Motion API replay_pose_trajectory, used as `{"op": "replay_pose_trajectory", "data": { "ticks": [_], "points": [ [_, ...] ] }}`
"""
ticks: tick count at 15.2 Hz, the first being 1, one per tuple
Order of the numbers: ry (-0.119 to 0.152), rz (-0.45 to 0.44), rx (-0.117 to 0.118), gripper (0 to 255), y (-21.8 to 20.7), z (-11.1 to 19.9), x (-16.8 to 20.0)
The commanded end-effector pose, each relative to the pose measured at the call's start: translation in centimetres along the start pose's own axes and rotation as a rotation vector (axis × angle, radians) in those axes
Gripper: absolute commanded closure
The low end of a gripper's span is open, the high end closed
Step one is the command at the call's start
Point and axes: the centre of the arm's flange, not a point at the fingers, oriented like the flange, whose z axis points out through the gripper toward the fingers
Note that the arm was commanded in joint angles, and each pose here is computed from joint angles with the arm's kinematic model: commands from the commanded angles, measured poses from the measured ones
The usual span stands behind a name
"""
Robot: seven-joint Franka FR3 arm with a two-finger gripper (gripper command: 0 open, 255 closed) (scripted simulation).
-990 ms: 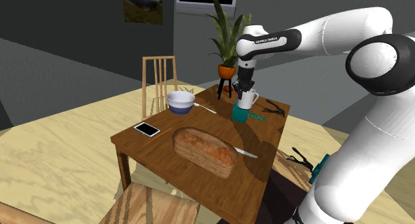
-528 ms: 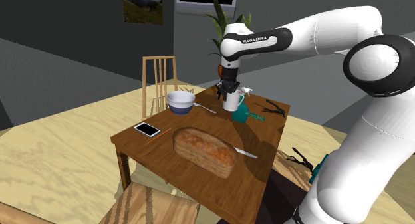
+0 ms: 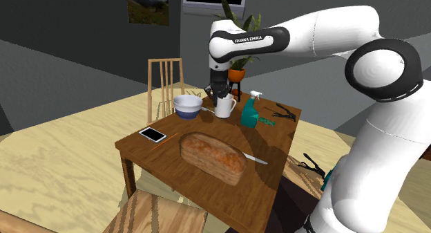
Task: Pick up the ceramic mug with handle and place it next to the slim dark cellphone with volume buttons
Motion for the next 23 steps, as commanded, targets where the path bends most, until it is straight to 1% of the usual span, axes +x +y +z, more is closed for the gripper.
{"op": "replay_pose_trajectory", "data": {
  "ticks": [1,15,23],
  "points": [
    [0.0,0.001,0.0,255,-2.9,-0.1,-0.3],
    [0.0,0.001,0.0,255,-21.2,-1.4,0.3],
    [0.0,0.001,0.0,255,-21.5,2.9,0.3]
  ]
}}
